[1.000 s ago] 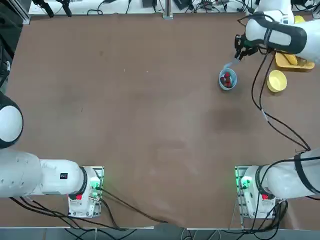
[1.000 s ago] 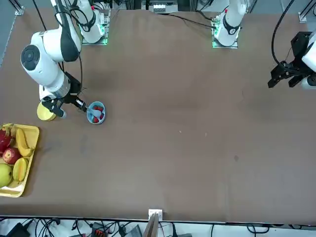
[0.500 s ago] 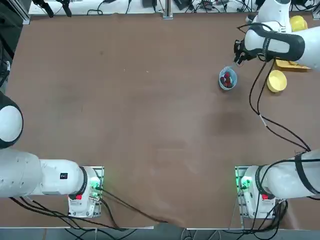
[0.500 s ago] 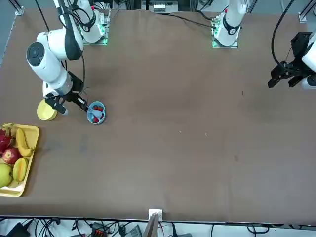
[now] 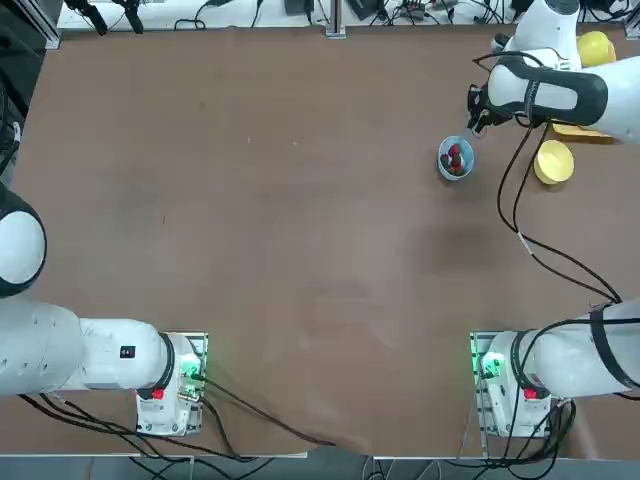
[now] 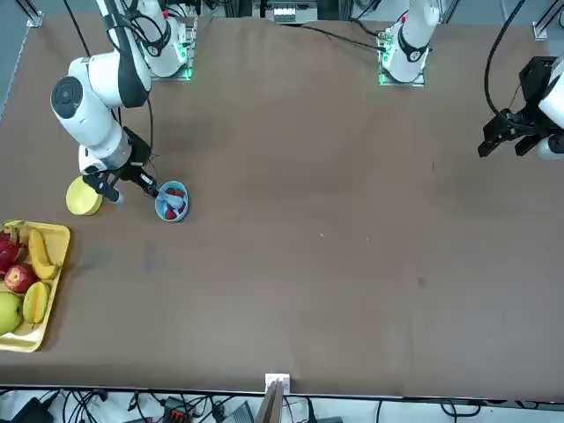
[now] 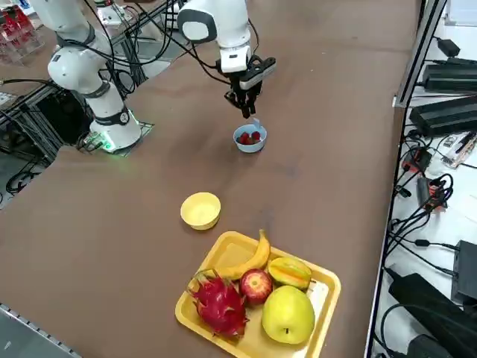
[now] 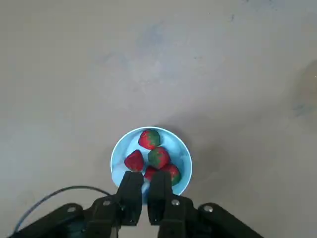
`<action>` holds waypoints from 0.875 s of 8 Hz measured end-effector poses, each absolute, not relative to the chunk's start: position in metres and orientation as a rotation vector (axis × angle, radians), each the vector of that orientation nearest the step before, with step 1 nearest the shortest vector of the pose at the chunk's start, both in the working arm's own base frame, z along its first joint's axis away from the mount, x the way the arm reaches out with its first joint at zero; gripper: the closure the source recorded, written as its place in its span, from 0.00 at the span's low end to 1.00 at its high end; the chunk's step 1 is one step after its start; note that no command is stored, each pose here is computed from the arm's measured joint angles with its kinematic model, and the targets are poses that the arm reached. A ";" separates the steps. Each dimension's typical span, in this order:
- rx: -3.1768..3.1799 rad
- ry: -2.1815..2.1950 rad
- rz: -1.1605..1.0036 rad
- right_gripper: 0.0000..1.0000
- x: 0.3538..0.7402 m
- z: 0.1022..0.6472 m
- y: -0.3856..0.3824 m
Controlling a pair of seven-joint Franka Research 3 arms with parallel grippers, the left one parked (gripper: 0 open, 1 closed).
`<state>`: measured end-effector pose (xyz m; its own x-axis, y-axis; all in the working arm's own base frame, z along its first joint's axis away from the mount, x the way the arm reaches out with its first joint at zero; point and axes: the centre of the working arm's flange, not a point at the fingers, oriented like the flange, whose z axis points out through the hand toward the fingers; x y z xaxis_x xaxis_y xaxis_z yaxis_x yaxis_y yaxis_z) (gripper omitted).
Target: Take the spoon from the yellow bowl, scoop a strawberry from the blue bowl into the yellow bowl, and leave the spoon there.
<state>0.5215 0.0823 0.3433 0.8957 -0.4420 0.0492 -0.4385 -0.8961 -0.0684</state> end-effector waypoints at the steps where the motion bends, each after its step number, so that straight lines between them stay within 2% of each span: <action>1: -3.002 0.699 -0.107 0.90 0.521 0.342 0.082; 7: -2.995 0.703 -0.132 0.90 0.514 0.329 0.081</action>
